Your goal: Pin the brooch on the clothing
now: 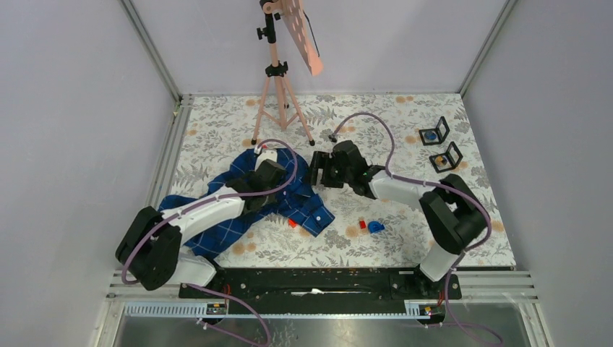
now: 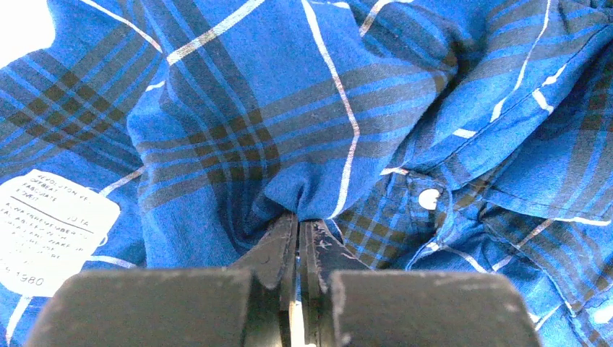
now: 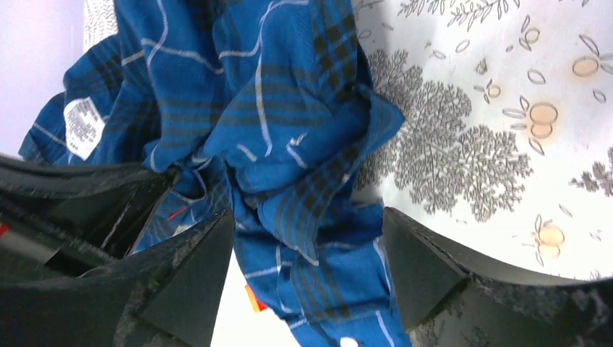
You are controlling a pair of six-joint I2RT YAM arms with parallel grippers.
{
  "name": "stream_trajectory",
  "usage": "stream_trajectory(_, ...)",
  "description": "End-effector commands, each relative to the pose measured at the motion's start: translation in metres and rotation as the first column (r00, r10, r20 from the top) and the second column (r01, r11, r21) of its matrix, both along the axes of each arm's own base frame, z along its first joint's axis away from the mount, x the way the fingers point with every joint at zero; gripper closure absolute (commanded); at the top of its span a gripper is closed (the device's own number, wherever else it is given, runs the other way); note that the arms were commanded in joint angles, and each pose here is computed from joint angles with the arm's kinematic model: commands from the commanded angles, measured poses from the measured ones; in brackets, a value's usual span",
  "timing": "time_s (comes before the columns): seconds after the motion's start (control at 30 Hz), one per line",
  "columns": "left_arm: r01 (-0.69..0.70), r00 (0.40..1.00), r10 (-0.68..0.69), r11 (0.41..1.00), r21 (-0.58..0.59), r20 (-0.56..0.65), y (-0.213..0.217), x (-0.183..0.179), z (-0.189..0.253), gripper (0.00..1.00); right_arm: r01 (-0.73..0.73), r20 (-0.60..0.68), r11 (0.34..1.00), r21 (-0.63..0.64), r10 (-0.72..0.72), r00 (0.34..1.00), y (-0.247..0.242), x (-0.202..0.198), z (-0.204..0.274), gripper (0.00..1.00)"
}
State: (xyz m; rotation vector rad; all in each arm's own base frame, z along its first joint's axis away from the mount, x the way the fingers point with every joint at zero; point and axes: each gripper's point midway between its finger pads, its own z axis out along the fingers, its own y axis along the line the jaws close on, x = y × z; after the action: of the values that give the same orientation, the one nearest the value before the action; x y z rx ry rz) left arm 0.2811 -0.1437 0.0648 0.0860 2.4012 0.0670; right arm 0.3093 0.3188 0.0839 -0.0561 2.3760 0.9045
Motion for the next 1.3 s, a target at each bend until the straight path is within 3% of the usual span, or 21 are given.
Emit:
stream_trajectory(0.0, -0.002, 0.997, 0.007, 0.997, -0.071, 0.075, -0.001, 0.009, 0.02, 1.0, 0.022, 0.044, 1.0, 0.021, -0.023, 0.999, 0.02, 0.026, 0.01, 0.2)
stream_trajectory(0.1, -0.009, 0.995, 0.019, 0.996, -0.094, 0.099, 0.003, 0.011, 0.029, 1.0, 0.014, 0.034, 1.0, 0.02, -0.015, 0.999, 0.027, 0.033, 0.007, 0.3)
stream_trajectory(0.33, -0.005, 0.984, 0.033, 0.987, -0.159, 0.175, 0.007, 0.018, 0.065, 1.0, -0.041, 0.064, 0.997, 0.059, 0.038, 0.997, 0.044, 0.04, 0.033, 0.7)
stream_trajectory(0.47, 0.01, 0.972, 0.039, 0.979, -0.206, 0.232, 0.009, 0.019, 0.096, 1.0, -0.059, 0.102, 0.996, 0.069, 0.052, 0.993, 0.04, 0.034, 0.059, 0.99)
stream_trajectory(0.5, 0.026, 0.968, 0.031, 0.974, -0.225, 0.249, 0.007, 0.018, 0.106, 1.0, -0.055, 0.118, 0.996, 0.068, 0.047, 0.992, 0.035, 0.032, 0.068, 1.0)
stream_trajectory(0.67, 0.226, 0.928, -0.111, 0.926, -0.301, 0.356, -0.013, 0.003, 0.165, 1.0, -0.011, 0.226, 0.999, 0.042, 0.001, 0.974, -0.002, 0.01, 0.129, 1.0)
stream_trajectory(0.8, 0.41, 0.874, -0.251, 0.841, -0.354, 0.417, -0.037, -0.018, 0.205, 1.0, 0.057, 0.3, 0.998, -0.017, -0.05, 0.953, -0.041, -0.015, 0.166, 1.0)
stream_trajectory(0.93, 0.531, 0.831, -0.371, 0.752, -0.391, 0.414, -0.058, -0.036, 0.218, 1.0, 0.038, 0.307, 0.999, -0.01, -0.033, 0.951, -0.052, -0.039, 0.182, 1.0)
stream_trajectory(1.0, 0.507, 0.848, -0.36, 0.766, -0.396, 0.39, -0.058, -0.032, 0.21, 1.0, 0.033, 0.292, 0.999, -0.022, -0.025, 0.956, -0.052, -0.042, 0.18, 1.0)
stream_trajectory(1.07, 0.427, 0.89, -0.304, 0.816, -0.389, 0.339, -0.05, -0.018, 0.193, 1.0, 0.037, 0.283, 0.999, -0.04, -0.024, 0.959, -0.048, -0.037, 0.175, 1.0)
stream_trajectory(1.23, 0.195, 0.971, -0.135, 0.927, -0.32, 0.199, -0.027, 0.021, 0.135, 1.0, 0.021, 0.254, 0.994, -0.106, 0.006, 0.967, -0.039, -0.026, 0.164, 0.65)
stream_trajectory(1.27, 0.16, 0.98, -0.116, 0.942, -0.295, 0.162, -0.024, 0.026, 0.12, 0.93, 0.023, 0.261, 0.994, -0.111, 0.007, 0.965, -0.041, -0.027, 0.164, 0.57)
